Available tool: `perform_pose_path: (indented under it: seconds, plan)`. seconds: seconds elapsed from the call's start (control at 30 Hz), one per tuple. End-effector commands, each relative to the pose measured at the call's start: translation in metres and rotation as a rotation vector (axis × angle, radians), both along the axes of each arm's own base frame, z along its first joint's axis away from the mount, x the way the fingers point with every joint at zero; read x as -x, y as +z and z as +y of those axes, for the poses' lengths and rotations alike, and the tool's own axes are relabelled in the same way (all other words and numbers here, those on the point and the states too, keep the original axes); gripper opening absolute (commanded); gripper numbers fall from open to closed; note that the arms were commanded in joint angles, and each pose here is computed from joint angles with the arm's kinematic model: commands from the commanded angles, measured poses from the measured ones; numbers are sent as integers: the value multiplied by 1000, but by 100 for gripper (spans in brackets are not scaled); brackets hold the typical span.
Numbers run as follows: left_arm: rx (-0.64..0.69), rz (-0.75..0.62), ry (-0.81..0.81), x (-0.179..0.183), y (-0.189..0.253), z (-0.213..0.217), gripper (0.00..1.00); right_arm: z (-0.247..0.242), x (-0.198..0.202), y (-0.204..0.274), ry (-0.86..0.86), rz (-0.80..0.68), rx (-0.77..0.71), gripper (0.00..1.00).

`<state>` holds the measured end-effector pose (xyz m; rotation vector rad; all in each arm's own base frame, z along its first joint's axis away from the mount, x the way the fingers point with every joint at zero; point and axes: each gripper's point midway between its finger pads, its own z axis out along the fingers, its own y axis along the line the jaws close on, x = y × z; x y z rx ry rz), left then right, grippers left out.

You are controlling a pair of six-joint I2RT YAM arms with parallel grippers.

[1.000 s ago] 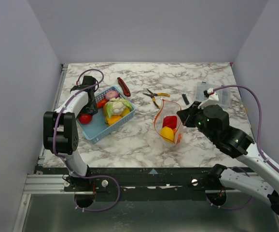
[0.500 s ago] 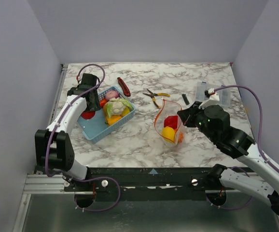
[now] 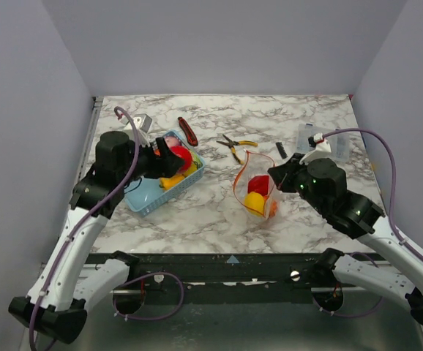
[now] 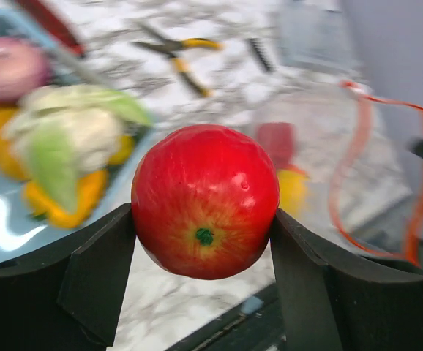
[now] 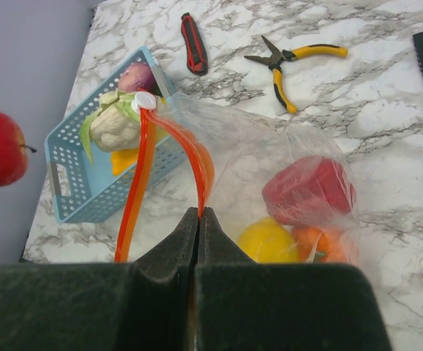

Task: Place the food in the zip-top bag and seal the zipper
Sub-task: Pick up the fake fruit from the bin, then place the fake fruit in the zipper food storage bag.

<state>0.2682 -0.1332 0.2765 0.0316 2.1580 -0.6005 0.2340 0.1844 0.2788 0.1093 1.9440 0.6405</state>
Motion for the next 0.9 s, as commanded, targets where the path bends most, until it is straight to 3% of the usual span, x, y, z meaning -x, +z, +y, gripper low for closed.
perform_pose_path:
  seconds: [0.0,0.1,0.33,0.4,0.53,0.87]
  plan:
    - [416,-197,-455,63,72,-85,4,-2,-1,10,-16,-14,-12,0]
    - [510,-257,-585,89,97,-107,4,-3,-1,6,-27,-6,-15,0]
    - [509,-223,-729,109,100,-150,0,3,-1,6,-17,-8,-52,0]
    - [492,-195,-728,107,92,-162,1,5,-2,7,-13,-9,-63,0]
    - [436,-160,-720,104,83,-178,11,10,-2,8,-3,-10,-85,0]
    - [333,-67,-675,80,63,-205,20,15,-7,10,6,-11,-82,0]
